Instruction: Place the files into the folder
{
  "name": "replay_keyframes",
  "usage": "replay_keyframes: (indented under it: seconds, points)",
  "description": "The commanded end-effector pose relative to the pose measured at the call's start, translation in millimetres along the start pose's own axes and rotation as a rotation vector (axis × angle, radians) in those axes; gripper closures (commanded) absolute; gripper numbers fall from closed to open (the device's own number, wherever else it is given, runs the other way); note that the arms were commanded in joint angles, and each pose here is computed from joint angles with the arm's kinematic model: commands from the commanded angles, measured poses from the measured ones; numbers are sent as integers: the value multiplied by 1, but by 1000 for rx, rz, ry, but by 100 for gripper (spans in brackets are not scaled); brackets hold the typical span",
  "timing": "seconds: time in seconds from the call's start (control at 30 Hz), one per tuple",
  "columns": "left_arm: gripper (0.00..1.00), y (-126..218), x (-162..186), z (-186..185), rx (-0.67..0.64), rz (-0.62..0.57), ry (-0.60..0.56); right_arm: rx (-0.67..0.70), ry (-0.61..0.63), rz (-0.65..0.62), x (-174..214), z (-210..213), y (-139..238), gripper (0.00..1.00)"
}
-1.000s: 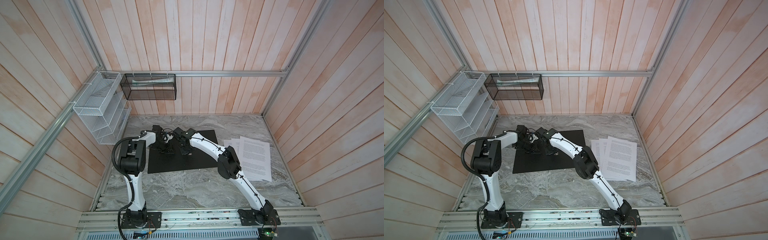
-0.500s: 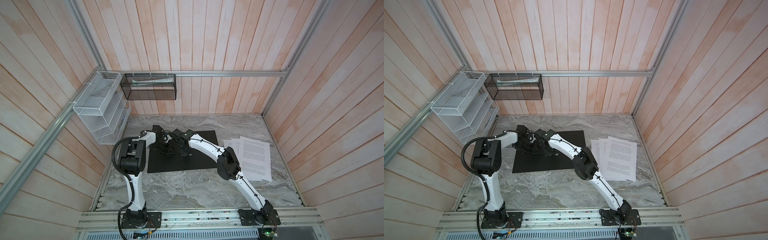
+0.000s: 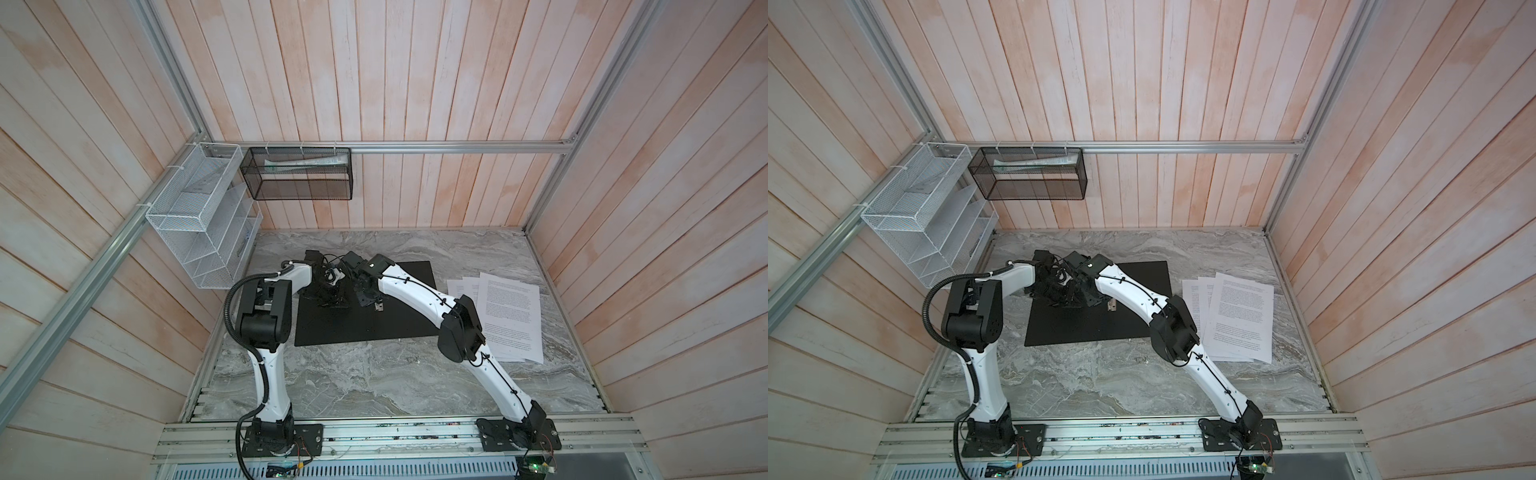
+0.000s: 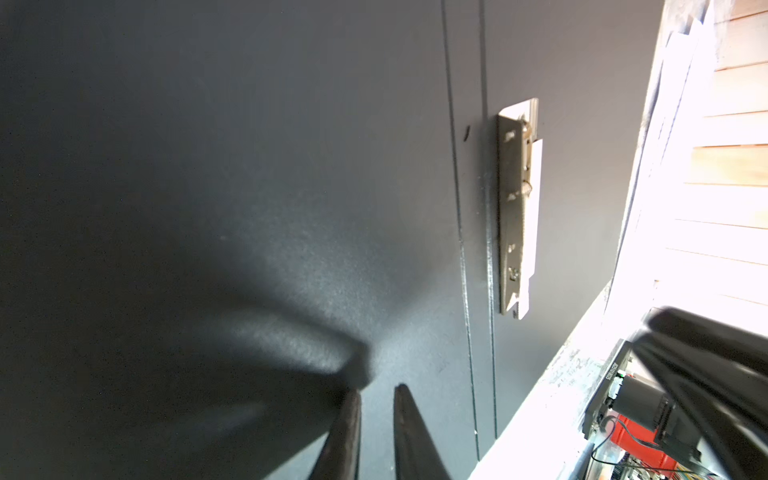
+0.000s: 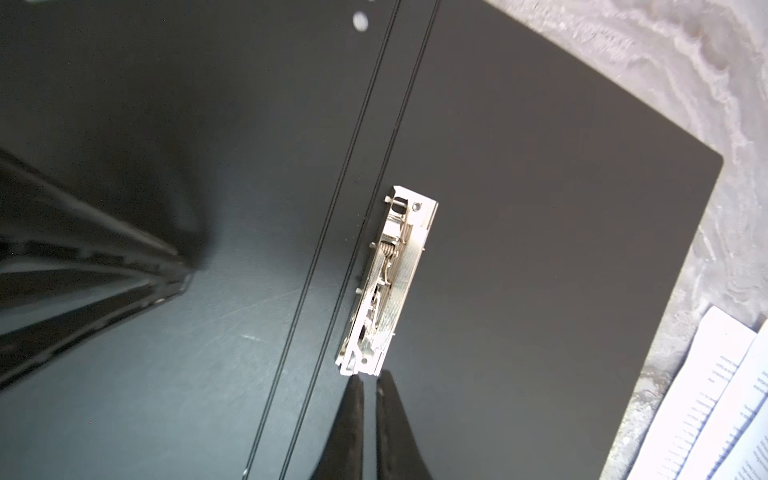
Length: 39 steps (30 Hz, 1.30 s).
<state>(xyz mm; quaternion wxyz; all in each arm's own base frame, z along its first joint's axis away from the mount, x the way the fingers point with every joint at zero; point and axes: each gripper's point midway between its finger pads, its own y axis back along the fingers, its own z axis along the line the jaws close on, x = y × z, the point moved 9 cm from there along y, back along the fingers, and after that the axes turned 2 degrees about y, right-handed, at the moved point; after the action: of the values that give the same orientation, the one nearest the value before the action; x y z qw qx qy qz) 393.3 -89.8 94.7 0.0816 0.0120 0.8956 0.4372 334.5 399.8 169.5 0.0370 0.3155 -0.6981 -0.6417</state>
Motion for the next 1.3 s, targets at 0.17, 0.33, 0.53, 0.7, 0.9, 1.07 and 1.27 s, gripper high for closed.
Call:
replay_keyframes:
  seconds: [0.17, 0.33, 0.53, 0.7, 0.9, 1.07, 1.27]
  points:
    - [81, -18, 14, 30, -125, 85, 58, -69, -23, 73, 9, 2, -15, 92]
    - [81, -18, 14, 30, -125, 86, 58, -95, -44, 114, 13, -1, -27, 92]
    - [80, -17, 14, 30, -124, 86, 57, -92, -49, 158, 22, -2, -40, 92]
    - [81, -18, 14, 30, -124, 87, 57, -106, -53, 155, 22, -1, -42, 91]
    - [80, -18, 14, 30, -124, 86, 57, -118, -55, 161, 22, -1, -47, 91]
    - [80, -18, 14, 30, -124, 85, 55, -118, -54, 175, 24, -1, -53, 91]
    - [80, -18, 14, 30, -124, 86, 56, -109, -53, 194, 29, -3, -61, 91]
